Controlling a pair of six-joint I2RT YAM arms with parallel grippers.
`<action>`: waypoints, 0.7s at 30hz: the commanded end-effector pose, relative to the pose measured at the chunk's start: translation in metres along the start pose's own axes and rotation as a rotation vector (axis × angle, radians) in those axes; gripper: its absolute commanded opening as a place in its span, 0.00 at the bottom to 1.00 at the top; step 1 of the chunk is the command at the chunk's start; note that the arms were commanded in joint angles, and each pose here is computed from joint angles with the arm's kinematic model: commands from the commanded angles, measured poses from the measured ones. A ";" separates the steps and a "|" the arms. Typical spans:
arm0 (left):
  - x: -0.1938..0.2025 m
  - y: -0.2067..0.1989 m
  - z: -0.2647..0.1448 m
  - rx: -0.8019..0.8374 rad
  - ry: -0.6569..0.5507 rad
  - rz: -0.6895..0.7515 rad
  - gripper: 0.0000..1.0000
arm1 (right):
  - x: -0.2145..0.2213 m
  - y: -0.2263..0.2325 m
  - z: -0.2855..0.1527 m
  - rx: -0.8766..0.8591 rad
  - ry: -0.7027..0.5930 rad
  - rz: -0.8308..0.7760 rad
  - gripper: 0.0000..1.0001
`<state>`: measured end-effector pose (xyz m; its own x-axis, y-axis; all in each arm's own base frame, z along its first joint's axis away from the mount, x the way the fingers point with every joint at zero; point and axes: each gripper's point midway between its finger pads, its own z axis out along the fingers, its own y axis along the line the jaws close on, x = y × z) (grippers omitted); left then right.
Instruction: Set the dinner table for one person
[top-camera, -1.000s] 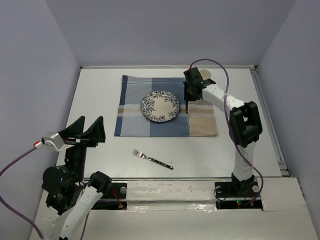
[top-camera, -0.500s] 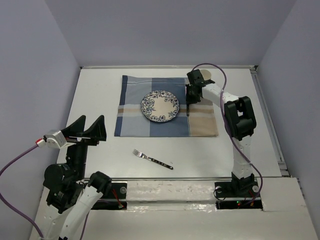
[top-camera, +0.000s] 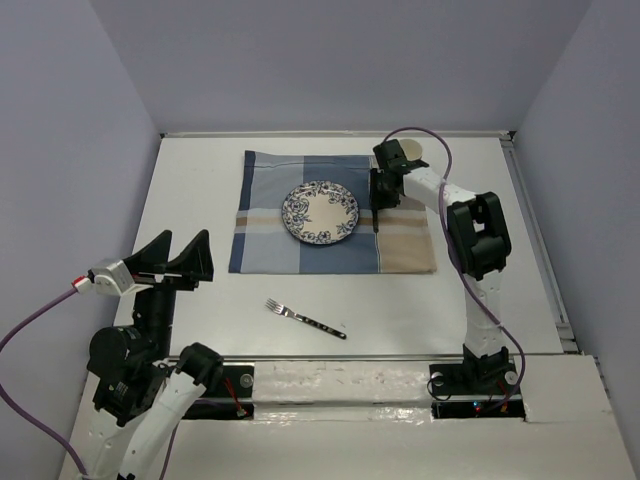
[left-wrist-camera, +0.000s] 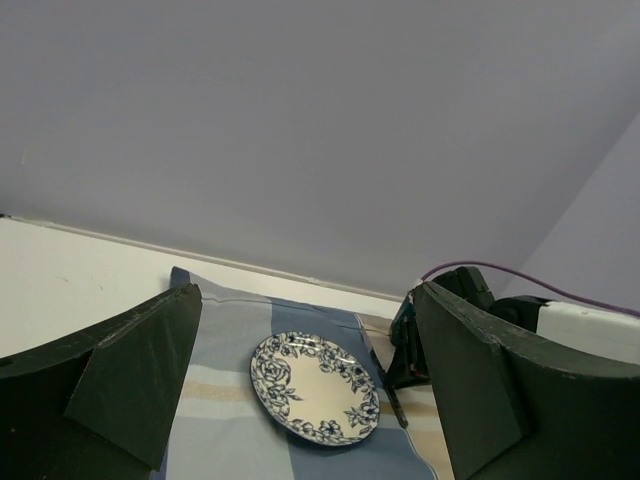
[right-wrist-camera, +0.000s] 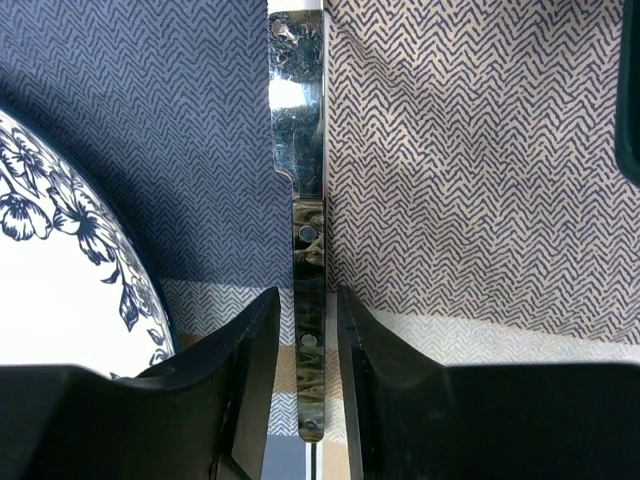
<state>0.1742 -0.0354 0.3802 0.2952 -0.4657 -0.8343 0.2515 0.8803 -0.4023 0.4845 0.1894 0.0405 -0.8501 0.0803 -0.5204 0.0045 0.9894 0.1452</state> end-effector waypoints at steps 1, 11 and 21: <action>-0.003 -0.002 0.006 0.001 -0.017 0.007 0.98 | -0.041 0.014 -0.044 -0.060 -0.132 0.013 0.36; 0.000 -0.002 0.008 -0.004 -0.006 0.014 0.98 | 0.010 0.088 -0.120 -0.337 -0.207 -0.174 0.37; 0.003 0.002 0.010 -0.023 0.001 0.026 0.98 | 0.227 0.174 -0.171 -0.627 -0.014 -0.659 0.48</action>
<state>0.1789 -0.0370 0.3771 0.2831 -0.4551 -0.8442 0.2396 0.8859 -0.3972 0.2471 0.3443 0.1057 -0.6533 -0.3636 -0.6640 -0.6625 0.6990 0.2691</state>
